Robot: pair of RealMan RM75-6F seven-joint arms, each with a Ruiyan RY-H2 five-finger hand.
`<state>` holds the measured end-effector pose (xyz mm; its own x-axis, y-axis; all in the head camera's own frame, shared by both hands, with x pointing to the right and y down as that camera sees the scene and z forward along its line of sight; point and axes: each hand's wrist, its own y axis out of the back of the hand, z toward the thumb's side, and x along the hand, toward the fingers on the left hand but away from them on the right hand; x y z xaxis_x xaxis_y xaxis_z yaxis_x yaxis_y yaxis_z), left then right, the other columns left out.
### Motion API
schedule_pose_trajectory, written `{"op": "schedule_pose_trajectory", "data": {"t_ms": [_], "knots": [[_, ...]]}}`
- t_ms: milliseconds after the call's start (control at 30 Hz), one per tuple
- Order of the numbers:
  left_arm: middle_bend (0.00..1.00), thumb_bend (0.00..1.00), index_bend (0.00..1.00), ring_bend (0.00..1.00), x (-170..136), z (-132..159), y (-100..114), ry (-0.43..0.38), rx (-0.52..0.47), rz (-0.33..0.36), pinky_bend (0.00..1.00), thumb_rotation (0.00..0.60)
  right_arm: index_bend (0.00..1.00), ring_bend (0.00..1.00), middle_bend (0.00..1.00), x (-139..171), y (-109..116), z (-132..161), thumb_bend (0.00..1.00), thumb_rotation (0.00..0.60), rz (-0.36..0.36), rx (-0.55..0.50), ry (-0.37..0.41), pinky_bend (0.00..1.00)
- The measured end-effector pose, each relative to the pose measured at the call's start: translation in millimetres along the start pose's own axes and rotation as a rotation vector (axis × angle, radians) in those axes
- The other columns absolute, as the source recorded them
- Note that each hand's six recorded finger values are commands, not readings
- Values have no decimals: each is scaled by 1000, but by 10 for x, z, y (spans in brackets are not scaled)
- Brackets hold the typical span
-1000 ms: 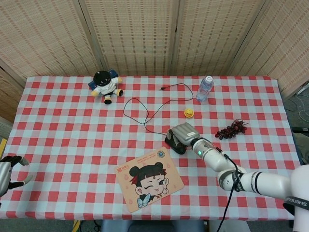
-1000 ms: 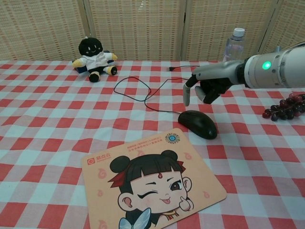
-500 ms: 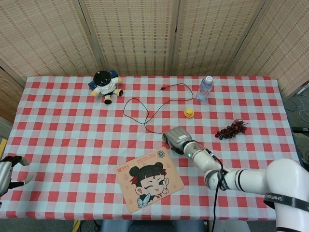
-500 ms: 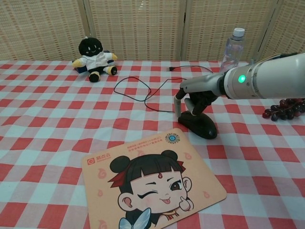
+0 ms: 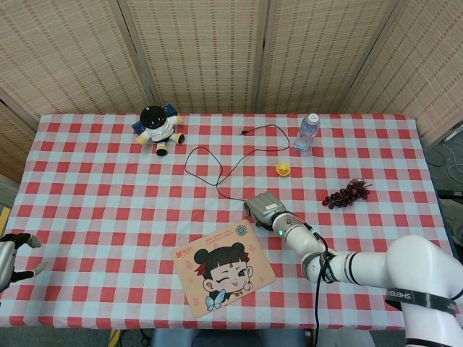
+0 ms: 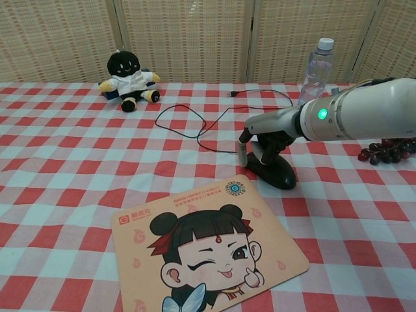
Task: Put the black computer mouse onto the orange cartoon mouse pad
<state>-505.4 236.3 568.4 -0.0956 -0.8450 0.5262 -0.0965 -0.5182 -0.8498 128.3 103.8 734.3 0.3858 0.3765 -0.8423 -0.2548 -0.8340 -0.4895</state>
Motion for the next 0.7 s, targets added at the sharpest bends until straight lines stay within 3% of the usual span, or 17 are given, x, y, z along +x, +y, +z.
{"op": "schedule_pose_trajectory", "data": {"t_ms": [367,700], "knots": [[481,166,608,381,8,0,-11,-2,4,-4,550,600,359,1000,1000,9,5,-73,1000,600,-2,11,-31,1000],[481,167,607,381,31,-12,-36,4,11,-11,550,600,358,1000,1000,103,12,-313,1000,600,-1,-2,-90,1000]]}}
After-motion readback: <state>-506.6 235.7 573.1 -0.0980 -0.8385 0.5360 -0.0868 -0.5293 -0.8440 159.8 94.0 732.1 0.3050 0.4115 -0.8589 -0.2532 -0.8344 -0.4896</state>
